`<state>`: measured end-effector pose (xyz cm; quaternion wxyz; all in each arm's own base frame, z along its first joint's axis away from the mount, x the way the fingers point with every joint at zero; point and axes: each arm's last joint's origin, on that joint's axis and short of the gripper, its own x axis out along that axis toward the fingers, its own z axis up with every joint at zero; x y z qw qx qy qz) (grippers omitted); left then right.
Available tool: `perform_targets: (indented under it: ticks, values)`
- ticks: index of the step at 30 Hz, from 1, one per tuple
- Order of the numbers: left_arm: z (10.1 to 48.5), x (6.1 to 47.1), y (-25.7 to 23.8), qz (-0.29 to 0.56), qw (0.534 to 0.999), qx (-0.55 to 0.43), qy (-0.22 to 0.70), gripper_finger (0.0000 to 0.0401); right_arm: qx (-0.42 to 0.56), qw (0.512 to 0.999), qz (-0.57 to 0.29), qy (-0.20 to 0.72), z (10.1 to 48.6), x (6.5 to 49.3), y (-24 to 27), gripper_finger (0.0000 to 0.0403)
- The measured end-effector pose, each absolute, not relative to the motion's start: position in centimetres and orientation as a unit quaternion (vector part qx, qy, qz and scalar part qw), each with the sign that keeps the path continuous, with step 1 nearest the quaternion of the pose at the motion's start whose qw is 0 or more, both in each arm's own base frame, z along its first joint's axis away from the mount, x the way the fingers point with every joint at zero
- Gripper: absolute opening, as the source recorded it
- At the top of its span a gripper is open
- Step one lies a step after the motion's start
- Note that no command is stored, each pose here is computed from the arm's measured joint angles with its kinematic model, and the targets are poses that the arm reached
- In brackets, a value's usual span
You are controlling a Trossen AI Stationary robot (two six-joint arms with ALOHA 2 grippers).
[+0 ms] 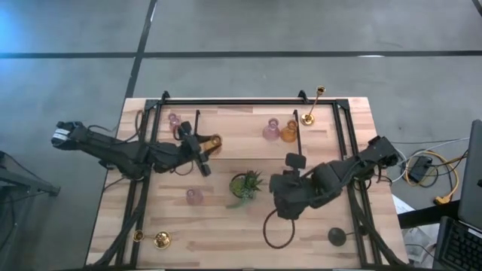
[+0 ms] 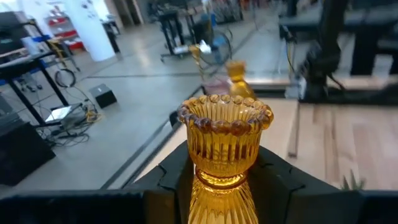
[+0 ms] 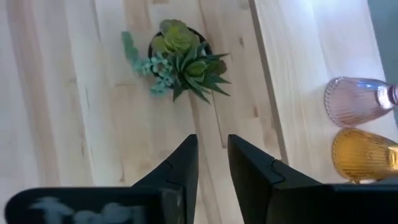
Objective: Pick & Place candle stick holders
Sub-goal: Put the yellow glass candle holder on the shelf
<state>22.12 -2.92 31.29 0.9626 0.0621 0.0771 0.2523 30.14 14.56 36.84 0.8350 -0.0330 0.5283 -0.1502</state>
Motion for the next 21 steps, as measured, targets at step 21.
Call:
perform_targets:
  ticks: [21]
  values:
    - [26.6,19.9,1.5,0.330,0.943,0.003,-0.032,0.0124,0.116,0.897,-0.160,0.394,30.5,23.8,11.7,0.0049]
